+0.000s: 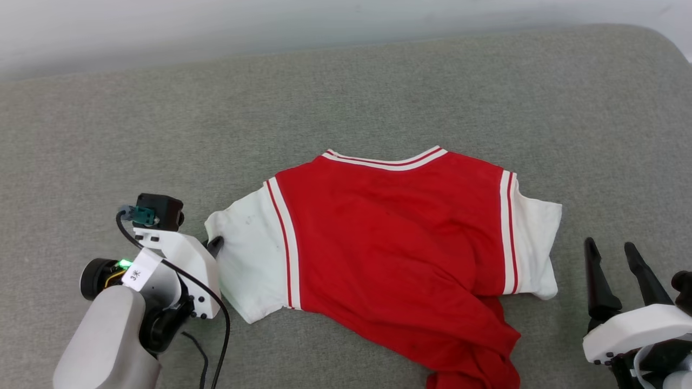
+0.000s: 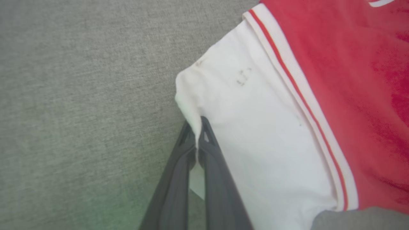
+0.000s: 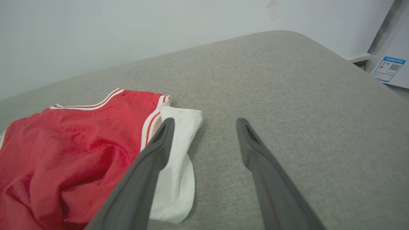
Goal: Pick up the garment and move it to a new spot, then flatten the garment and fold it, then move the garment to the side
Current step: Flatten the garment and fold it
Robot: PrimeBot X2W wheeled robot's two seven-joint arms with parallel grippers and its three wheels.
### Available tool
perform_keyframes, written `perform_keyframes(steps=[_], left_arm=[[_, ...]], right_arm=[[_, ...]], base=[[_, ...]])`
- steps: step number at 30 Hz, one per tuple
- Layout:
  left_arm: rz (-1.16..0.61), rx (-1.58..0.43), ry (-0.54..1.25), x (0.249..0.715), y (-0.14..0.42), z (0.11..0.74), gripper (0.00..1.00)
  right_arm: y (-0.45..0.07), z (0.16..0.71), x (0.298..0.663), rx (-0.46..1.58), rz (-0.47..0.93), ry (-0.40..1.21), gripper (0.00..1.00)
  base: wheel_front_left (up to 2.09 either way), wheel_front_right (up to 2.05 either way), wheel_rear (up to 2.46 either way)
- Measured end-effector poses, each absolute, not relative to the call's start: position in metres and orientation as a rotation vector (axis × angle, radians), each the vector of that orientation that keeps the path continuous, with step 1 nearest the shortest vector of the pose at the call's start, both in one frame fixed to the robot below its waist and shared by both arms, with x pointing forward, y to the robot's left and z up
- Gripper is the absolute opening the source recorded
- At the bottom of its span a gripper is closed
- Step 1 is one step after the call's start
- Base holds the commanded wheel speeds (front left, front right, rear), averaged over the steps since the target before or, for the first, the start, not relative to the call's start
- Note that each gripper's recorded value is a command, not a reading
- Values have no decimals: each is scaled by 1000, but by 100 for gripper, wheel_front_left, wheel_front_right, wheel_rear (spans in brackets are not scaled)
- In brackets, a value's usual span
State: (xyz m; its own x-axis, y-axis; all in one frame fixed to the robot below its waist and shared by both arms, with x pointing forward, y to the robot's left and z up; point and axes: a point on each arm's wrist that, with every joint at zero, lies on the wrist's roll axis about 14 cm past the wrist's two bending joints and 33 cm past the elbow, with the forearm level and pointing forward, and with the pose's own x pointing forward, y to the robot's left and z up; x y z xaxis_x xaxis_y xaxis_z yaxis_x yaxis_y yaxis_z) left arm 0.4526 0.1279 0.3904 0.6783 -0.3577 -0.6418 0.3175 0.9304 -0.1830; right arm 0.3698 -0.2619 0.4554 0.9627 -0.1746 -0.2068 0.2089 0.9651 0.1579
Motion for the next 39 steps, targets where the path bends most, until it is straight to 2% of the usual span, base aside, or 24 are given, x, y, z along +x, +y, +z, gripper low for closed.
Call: perform_keyframes(steps=[3, 4, 8, 19, 26, 27, 28, 29, 30, 39], left_arm=[[-361, -70, 643, 458, 130, 405, 0], [-351, -80, 572, 461, 131, 419, 0], [-341, -86, 508, 462, 133, 432, 0], [-344, -90, 485, 464, 131, 433, 0], [-332, -95, 498, 463, 137, 426, 0], [-330, -96, 499, 463, 137, 425, 0], [-328, -96, 501, 463, 138, 424, 0], [-327, -98, 498, 463, 138, 425, 0], [-323, -102, 483, 462, 139, 429, 0], [-255, -110, 320, 467, 155, 476, 0]], right_arm=[[-272, 439, 367, 201, -231, 263, 100], [-277, 422, 365, 227, -239, 350, 100], [-275, 420, 380, 242, -188, 416, 100], [-236, 387, 415, 171, 30, 749, 100], [-220, 357, 414, 136, 100, 931, 100], [-220, 355, 414, 130, 102, 943, 97], [-219, 352, 413, 136, 101, 956, 38], [-219, 352, 414, 140, 104, 962, 3], [-218, 355, 415, 140, 109, 953, 0], [-234, 413, 434, 92, 95, 743, 0]], base=[[0, 0, 0], [0, 0, 0], [0, 0, 0], [0, 0, 0], [0, 0, 0], [0, 0, 0], [0, 0, 0], [0, 0, 0], [0, 0, 0], [0, 0, 0]])
